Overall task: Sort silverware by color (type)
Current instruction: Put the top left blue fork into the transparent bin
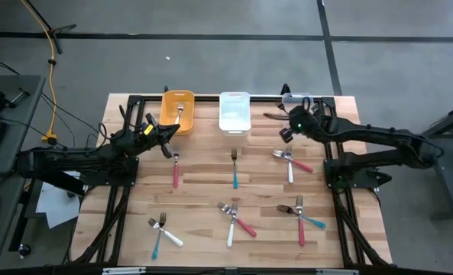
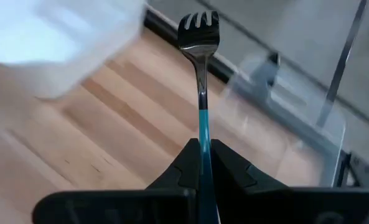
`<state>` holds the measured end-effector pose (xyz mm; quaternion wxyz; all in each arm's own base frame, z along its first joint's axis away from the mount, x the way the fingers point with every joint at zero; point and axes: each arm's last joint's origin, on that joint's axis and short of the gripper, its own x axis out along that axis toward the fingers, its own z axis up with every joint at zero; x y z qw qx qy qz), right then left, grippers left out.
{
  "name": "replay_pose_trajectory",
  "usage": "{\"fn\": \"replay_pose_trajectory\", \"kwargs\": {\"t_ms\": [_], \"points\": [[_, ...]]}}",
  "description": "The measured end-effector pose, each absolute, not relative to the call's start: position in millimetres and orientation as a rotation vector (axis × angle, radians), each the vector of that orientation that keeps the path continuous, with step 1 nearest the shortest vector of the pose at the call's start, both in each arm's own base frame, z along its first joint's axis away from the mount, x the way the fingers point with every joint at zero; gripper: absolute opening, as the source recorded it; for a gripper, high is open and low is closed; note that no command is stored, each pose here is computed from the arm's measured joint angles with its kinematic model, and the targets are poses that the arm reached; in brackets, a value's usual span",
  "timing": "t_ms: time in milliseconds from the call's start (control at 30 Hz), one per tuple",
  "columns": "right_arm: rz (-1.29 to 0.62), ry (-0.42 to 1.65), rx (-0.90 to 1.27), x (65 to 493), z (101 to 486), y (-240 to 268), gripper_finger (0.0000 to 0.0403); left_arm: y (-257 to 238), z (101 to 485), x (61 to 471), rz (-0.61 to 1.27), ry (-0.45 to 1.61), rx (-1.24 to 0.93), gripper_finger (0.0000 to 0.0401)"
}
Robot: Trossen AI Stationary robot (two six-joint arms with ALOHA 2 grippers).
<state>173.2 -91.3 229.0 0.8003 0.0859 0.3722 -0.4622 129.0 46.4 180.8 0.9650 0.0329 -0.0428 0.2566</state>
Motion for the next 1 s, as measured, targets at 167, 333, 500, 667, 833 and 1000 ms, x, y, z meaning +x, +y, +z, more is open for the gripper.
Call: {"fn": "replay_pose_trajectory", "kwargs": {"t_ms": [167, 333, 500, 667, 833, 1000], "points": [[-1.066, 0.82, 0.248, 156, 215, -111, 0.0012, 46, 181, 129, 0.519, -0.089, 0.056, 0.0001], [-1.11, 0.814, 0.314, 146, 207, -123, 0.0012, 46, 181, 129, 0.519, -0.088, 0.057, 0.0001], [-1.112, 0.798, 0.36, 139, 200, -134, 0.0012, 46, 181, 129, 0.519, -0.088, 0.057, 0.0001], [-1.122, 0.796, 0.398, 131, 199, -142, 0.0012, 46, 181, 129, 0.519, -0.086, 0.059, 0.0001], [-1.108, 0.81, 0.406, 130, 197, -144, 0.0012, 46, 181, 129, 0.519, -0.086, 0.059, 0.0001], [-1.079, 0.863, 0.413, 136, 187, -149, 0.0012, 46, 181, 129, 0.519, -0.086, 0.059, 0.0001]]}}
